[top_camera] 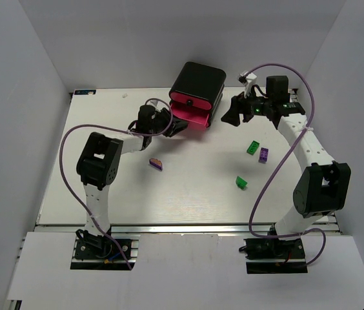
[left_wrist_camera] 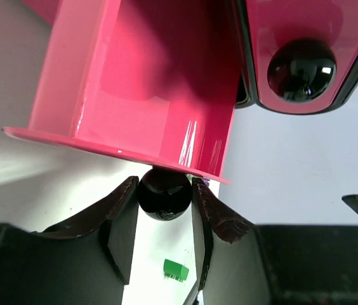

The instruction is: Sort the legos into containers by color

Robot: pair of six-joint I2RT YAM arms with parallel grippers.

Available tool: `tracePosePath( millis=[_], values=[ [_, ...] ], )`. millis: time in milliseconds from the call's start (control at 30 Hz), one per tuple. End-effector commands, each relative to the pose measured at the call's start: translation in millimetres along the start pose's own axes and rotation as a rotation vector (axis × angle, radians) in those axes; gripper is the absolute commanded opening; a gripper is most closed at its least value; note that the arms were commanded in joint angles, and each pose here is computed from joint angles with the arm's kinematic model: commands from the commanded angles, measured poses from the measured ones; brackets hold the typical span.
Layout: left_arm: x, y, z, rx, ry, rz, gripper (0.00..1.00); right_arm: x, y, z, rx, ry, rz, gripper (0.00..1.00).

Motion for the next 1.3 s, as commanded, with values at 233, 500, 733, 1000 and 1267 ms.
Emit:
tracePosePath(
  millis=[233,500,733,1000,1267],
  values=[
    [-31.3,-36.5,0.8,0.084,0.022,-0.014,0.75,-14.2,-4.2,-14.2,-0.079,0.044,-0.034,0.76],
    [-79.9,-57.6,15.1,0.207,-0.016,0.065,0.81,-28.1,8.4,-95.8,-0.221,0.313,0.137,0.72],
    [-148.4,-37.1,10.2,0.261,-0.047,0.392,0.68,-42.6,10.5,-145.7,-0.185,0.475,0.044,0.71],
    [-209.7,1.6,-2.4,0.249,-0.137,0.644,0.83,-49.6,9.3,-195.4,-0.105,0.676,-0.163,0.80],
    [-249.3,20.3,4.6,0.293,-0.174,0.829,0.96,-39.0,-7.4,-217.7,-0.096,0.739,-0.301,0.81]
  ],
)
Point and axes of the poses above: each gripper's point midway between its finger pads, its own x axis out along the fingers, its own y axis along the line the jaws close on, z = x × y, the point moved 4 cm from there along -x, back along the fingers, and after that the axes turned 13 degrees about x, right-handed, at the moved point
